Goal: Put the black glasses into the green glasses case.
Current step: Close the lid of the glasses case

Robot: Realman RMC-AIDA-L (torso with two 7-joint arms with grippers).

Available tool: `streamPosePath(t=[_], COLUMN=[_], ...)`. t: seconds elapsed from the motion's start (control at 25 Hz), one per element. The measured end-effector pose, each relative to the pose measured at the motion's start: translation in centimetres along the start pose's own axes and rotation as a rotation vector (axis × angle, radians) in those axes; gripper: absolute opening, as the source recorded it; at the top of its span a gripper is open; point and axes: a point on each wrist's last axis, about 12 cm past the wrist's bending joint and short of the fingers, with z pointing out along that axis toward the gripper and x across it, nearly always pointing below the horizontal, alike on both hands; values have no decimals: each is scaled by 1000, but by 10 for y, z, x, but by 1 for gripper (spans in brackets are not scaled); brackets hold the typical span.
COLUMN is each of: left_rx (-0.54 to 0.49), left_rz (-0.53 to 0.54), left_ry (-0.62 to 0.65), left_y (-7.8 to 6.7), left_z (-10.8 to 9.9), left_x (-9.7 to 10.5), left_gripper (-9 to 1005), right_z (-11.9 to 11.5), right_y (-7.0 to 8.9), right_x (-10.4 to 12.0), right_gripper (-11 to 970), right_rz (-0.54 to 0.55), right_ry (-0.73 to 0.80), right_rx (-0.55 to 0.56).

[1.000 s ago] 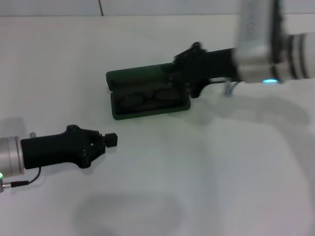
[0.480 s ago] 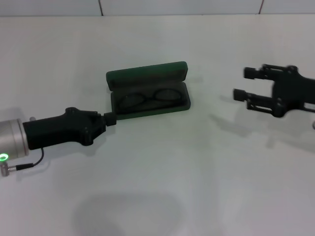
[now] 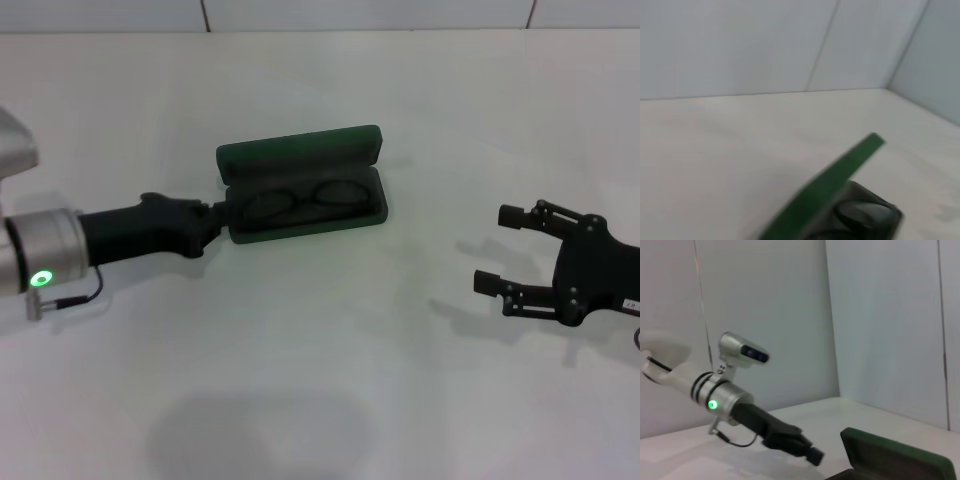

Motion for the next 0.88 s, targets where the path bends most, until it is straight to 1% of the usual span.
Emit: streamPosePath(t=[0.08, 0.16, 0.4, 0.68, 0.88], left_rx=[-29, -73, -151, -220, -246], left_rz=[7, 15, 22, -5, -21], left_ry=[9, 19, 41, -8, -41], left_y=[2, 5, 11, 18, 21], left_z=[9, 16, 27, 27, 26], left_x=[-4, -7, -9, -14, -17], left_gripper=[-1, -1, -1, -1, -1], right_z=[0, 0, 3, 5, 7], right_y=[2, 3, 6, 5, 4], right_x=[3, 4, 5, 3, 2], right_gripper=[876, 874, 872, 872, 872], right_rz=[9, 11, 4, -2, -6], right_ry=[2, 7, 14, 13, 12], right_rx=[-2, -8, -28, -35, -42])
